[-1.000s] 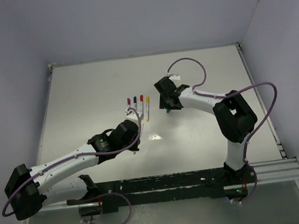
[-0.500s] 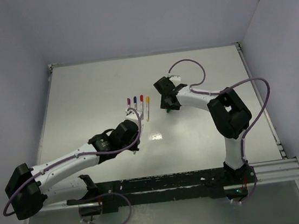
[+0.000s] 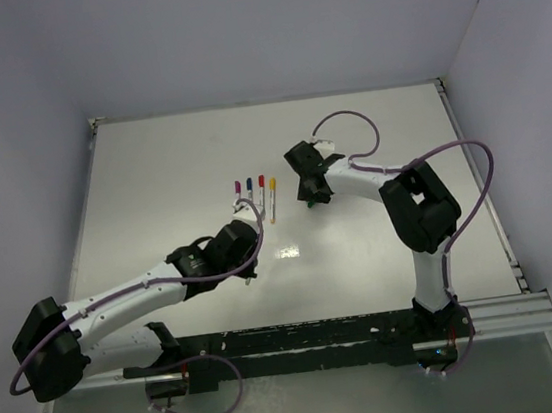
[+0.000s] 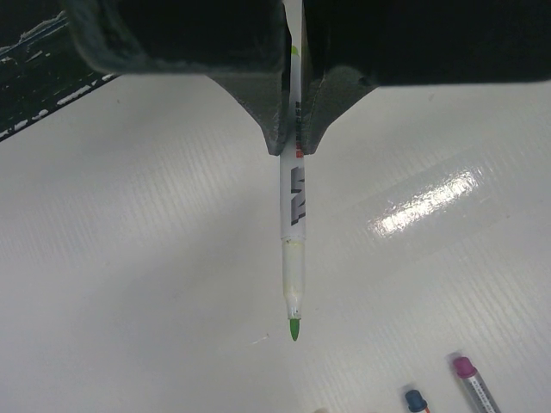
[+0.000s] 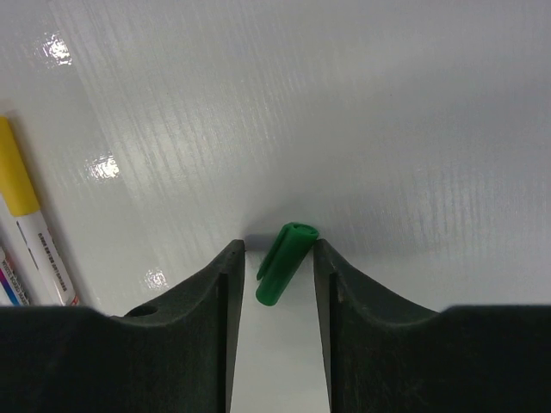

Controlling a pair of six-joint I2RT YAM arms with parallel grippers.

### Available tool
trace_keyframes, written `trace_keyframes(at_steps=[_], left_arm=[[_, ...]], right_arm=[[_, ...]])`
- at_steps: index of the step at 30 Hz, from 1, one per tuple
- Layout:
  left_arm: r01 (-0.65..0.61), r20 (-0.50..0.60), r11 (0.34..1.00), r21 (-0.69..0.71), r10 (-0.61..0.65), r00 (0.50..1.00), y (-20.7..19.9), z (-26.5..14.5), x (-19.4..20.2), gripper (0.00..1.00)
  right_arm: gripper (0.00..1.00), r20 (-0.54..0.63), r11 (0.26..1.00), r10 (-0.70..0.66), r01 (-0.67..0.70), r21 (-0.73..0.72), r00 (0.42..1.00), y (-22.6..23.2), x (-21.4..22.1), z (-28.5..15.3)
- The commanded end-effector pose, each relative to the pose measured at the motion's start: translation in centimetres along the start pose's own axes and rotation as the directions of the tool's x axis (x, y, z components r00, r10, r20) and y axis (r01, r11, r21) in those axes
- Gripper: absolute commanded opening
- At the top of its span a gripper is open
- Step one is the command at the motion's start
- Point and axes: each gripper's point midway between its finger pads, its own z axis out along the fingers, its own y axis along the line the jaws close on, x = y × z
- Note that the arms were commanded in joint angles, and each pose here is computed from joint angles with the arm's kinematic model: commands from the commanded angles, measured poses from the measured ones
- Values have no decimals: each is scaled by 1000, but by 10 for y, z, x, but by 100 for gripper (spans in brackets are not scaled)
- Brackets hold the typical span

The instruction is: Insert the pens into the pen caps

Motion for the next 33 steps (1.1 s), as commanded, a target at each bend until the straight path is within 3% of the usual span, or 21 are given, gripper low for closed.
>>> trace_keyframes(at_steps=[1,5,11,19,26,33], left_arm=[[10,42,1000,7,-10,999,-3,1,-13,0],[9,49,1000,0,-9,999,-2,2,-16,0],[0,52,1000,-6,0,999,-3,4,-21,0],[8,66,1000,15,-9,998,-8,9,-26,0],[11,200,993,117,-35,979,-28,11,-55,0],[-45,363,953,301,-71,929,-62,-3,-87,0]], right_arm=[[39,-42,999,33,-33,10,999,-2,9,2],[36,-82,999,28,-25,36,996,-12,24,4],[0,-138,995,0,14,102,990,-32,45,8],[0,-102,999,-2,8,53,995,-36,39,-11],[0,120,986,5,16,-167,993,-17,-15,-69],[0,364,926,95,51,-373,927,-27,-49,-145]])
